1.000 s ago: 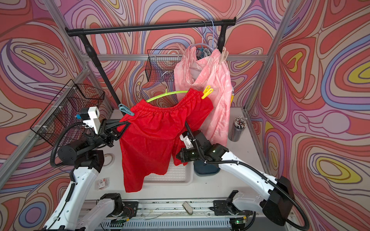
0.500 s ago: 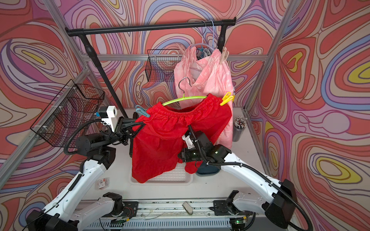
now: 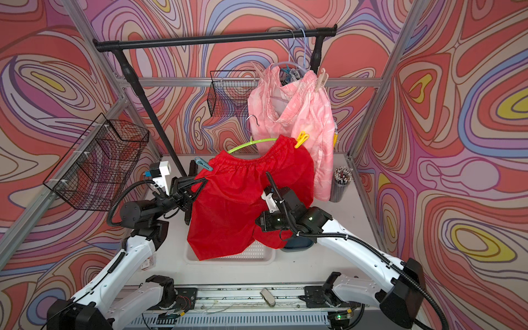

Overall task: Remove the clothespins securing shorts to the hanger
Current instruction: Adjust the shorts in the basket.

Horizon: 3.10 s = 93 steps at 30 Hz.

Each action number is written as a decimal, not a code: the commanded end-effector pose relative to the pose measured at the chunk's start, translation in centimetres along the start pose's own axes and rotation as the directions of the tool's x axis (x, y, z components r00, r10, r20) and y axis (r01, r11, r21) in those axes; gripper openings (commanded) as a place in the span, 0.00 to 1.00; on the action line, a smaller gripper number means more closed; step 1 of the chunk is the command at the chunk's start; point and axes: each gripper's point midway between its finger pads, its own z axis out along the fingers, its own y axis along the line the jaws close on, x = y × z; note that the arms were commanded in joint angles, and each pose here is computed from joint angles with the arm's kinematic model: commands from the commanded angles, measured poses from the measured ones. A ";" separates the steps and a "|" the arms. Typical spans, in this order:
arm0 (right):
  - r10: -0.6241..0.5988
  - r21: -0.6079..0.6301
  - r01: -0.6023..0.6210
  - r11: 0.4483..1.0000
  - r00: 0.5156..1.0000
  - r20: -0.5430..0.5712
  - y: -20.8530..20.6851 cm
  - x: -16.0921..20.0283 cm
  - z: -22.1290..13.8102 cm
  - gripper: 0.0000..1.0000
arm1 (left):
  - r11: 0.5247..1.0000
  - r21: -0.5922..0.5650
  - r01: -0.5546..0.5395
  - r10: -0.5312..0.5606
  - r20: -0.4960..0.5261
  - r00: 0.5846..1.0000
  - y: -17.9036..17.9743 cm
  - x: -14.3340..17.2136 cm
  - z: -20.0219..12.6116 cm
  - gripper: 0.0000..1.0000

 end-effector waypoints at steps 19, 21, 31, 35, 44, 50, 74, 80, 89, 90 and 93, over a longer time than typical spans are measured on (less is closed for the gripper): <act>-0.034 0.245 0.000 0.969 0.990 0.134 -2.2 -3.2 -4.2 0.00 | 0.975 -0.093 -0.201 0.192 -0.098 0.976 -6.8 -3.6 -3.6 0.00; -0.057 0.321 0.007 0.947 0.987 0.148 -3.3 -3.5 -5.0 0.00 | 0.975 -0.111 -0.194 0.178 -0.142 0.974 -6.5 -3.2 -3.7 0.00; -0.145 0.529 0.029 0.848 0.973 0.178 -7.0 -6.7 -6.6 0.00 | 0.972 -0.105 -0.210 0.169 -0.307 0.937 -7.4 -2.7 -3.7 0.00; -0.070 0.571 -0.059 0.819 0.977 0.201 -11.2 -7.8 -7.6 0.00 | 0.974 -0.102 -0.202 0.157 -0.338 0.928 -7.8 -2.8 -3.8 0.00; -0.014 0.438 -0.047 0.898 0.991 0.135 -12.9 -8.3 -2.6 0.00 | 0.974 -0.092 -0.208 0.165 -0.345 0.924 -9.1 -4.3 -3.3 0.00; -0.005 0.387 -0.034 0.921 0.995 0.099 -13.6 -9.4 1.5 0.00 | 0.970 -0.087 -0.225 0.182 -0.350 0.919 -10.1 -4.7 -3.4 0.00; -0.205 0.116 0.188 0.975 0.966 0.159 -7.5 -9.8 -1.5 0.10 | 0.960 -0.076 -0.270 0.236 -0.299 0.925 -11.7 -7.0 -2.7 0.00; -0.221 0.071 0.211 0.975 0.953 0.206 -5.9 -10.3 -2.6 0.14 | 0.953 -0.063 -0.295 0.265 -0.294 0.918 -13.0 -7.9 -2.5 0.00; -0.183 -0.072 0.202 0.977 0.961 0.207 -2.2 -11.8 -0.1 0.12 | 0.963 -0.019 -0.270 0.260 -0.204 0.944 -12.9 -9.0 -1.8 0.00; -0.191 -0.079 0.211 0.974 0.960 0.205 -1.4 -11.6 0.2 0.12 | 0.965 -0.019 -0.262 0.253 -0.194 0.948 -12.5 -9.0 -1.7 0.00; -0.199 -0.134 0.225 0.965 0.963 0.181 1.2 -10.5 1.6 0.12 | 0.966 -0.020 -0.259 0.253 -0.161 0.954 -11.5 -9.1 -1.6 0.00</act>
